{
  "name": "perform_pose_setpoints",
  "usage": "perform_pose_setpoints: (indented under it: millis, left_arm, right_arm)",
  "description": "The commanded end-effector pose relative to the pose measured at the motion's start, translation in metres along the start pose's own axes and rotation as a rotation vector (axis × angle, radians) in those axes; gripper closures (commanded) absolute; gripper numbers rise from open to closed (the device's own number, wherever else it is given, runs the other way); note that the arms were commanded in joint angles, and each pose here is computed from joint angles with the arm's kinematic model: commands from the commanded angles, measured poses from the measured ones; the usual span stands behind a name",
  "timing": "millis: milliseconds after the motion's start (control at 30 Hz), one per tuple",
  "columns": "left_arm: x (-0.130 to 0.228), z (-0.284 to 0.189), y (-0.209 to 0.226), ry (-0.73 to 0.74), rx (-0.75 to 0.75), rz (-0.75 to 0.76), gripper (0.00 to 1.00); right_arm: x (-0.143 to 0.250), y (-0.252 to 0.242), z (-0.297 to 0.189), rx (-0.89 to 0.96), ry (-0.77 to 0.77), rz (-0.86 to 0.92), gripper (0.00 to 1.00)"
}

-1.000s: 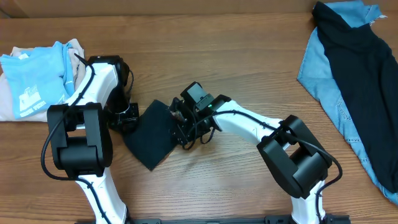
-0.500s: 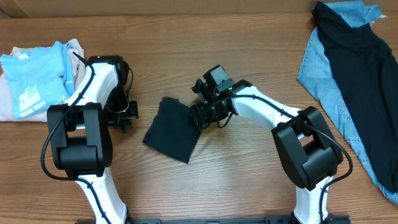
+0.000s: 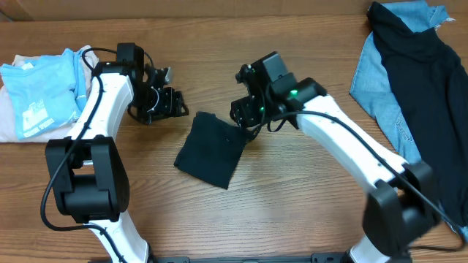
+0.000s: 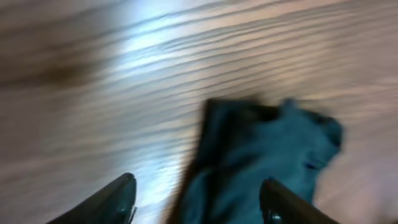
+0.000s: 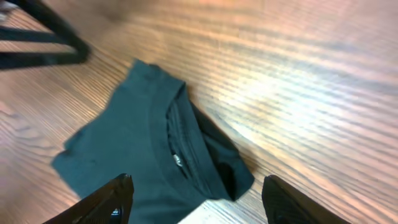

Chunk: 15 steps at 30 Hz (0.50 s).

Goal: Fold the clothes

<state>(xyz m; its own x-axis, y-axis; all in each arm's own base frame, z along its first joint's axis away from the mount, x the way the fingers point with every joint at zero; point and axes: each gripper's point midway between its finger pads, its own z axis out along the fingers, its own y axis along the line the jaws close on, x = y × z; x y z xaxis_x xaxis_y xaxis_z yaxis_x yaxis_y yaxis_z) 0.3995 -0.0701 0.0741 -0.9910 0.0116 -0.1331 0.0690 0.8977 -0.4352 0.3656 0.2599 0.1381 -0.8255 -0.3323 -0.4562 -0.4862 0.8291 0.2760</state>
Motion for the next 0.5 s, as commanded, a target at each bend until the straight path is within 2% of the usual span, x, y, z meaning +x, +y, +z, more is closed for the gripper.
perform_pose_setpoints:
  millis: [0,167,467]
  left_arm:
    - [-0.009,-0.009,-0.029,-0.047,0.108,0.115,0.28]
    - [-0.008,0.0,-0.029,-0.045,0.114,0.124,0.24]
    - [0.012,0.059,-0.028,0.106,0.156,0.118,0.22]
  right_arm:
    - [-0.011,-0.005,-0.021,0.056,-0.047,-0.017,0.3]
    - [-0.007,-0.008,-0.025,0.077,-0.036,-0.014,0.3]
    - [-0.003,-0.009,-0.025,0.079,-0.021,-0.01,0.3]
